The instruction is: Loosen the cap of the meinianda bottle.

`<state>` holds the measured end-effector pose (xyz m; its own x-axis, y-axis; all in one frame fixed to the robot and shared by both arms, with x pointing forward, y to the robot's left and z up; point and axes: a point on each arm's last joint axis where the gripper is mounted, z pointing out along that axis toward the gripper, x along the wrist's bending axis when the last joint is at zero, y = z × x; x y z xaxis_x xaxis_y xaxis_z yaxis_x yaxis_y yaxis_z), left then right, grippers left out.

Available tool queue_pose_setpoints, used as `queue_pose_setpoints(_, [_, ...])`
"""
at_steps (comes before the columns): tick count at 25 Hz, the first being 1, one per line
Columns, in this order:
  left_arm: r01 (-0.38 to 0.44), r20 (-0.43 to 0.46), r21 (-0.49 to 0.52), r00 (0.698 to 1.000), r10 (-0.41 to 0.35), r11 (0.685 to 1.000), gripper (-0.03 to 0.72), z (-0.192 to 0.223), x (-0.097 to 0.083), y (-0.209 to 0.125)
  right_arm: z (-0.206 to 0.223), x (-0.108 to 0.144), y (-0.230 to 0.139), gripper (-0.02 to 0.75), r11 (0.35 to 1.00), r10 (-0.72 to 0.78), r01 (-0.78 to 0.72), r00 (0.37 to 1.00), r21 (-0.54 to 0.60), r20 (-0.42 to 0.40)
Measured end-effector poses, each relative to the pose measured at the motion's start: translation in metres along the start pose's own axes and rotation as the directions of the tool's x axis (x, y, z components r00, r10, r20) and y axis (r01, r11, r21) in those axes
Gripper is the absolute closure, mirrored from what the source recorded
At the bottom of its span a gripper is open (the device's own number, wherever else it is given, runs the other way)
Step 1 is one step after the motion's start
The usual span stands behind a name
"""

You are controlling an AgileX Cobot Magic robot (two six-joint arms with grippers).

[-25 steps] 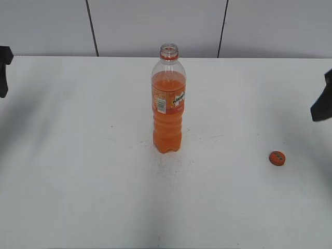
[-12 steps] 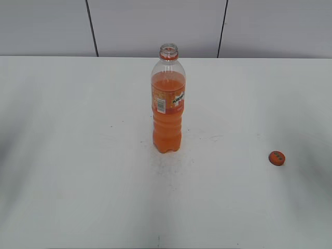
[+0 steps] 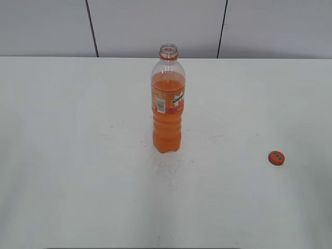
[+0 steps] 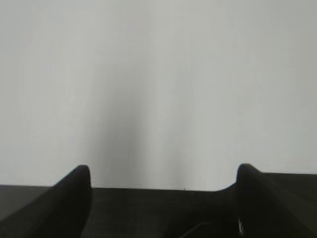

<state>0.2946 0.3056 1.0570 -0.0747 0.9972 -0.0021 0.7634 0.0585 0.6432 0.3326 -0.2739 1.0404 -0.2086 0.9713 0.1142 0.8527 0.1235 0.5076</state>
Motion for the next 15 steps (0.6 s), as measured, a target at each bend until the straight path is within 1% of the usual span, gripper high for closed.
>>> queue_pose_setpoints(3, [0.002, 0.009, -0.160, 1.000, -0.001, 0.987, 0.147, -0.021, 0.002, -0.017, -0.016, 0.002, -0.010, 0.214, 0.991, -0.021, 0.022, 1.000, -0.131, 0.007])
queue_pose_setpoints(5, [0.006, 0.015, -0.252, 1.000, -0.002, 0.968, 0.147, -0.033, 0.003, -0.028, -0.027, 0.004, -0.017, 0.214, 0.976, -0.041, 0.044, 0.999, -0.215, 0.015])
queue_pose_setpoints(9, [0.016, 0.029, -0.379, 1.000, -0.005, 0.925, 0.147, -0.047, 0.004, -0.045, -0.045, 0.007, -0.032, 0.214, 0.930, -0.069, 0.075, 0.997, -0.360, 0.030])
queue_pose_setpoints(11, [0.022, 0.044, -0.403, 0.999, -0.005, 0.915, 0.147, -0.050, 0.004, -0.049, -0.053, 0.008, -0.040, 0.214, 0.903, -0.077, 0.085, 0.996, -0.422, 0.037])
queue_pose_setpoints(13, [0.027, 0.073, -0.403, 0.997, 0.002, 0.915, 0.147, -0.050, 0.001, -0.049, -0.059, 0.009, -0.048, 0.214, 0.875, -0.083, 0.094, 0.996, -0.475, 0.044])
queue_pose_setpoints(15, [0.023, 0.081, -0.403, 0.997, 0.011, 0.915, 0.147, -0.050, 0.000, -0.049, -0.064, 0.010, -0.056, 0.214, 0.847, -0.090, 0.104, 0.995, -0.521, 0.051])
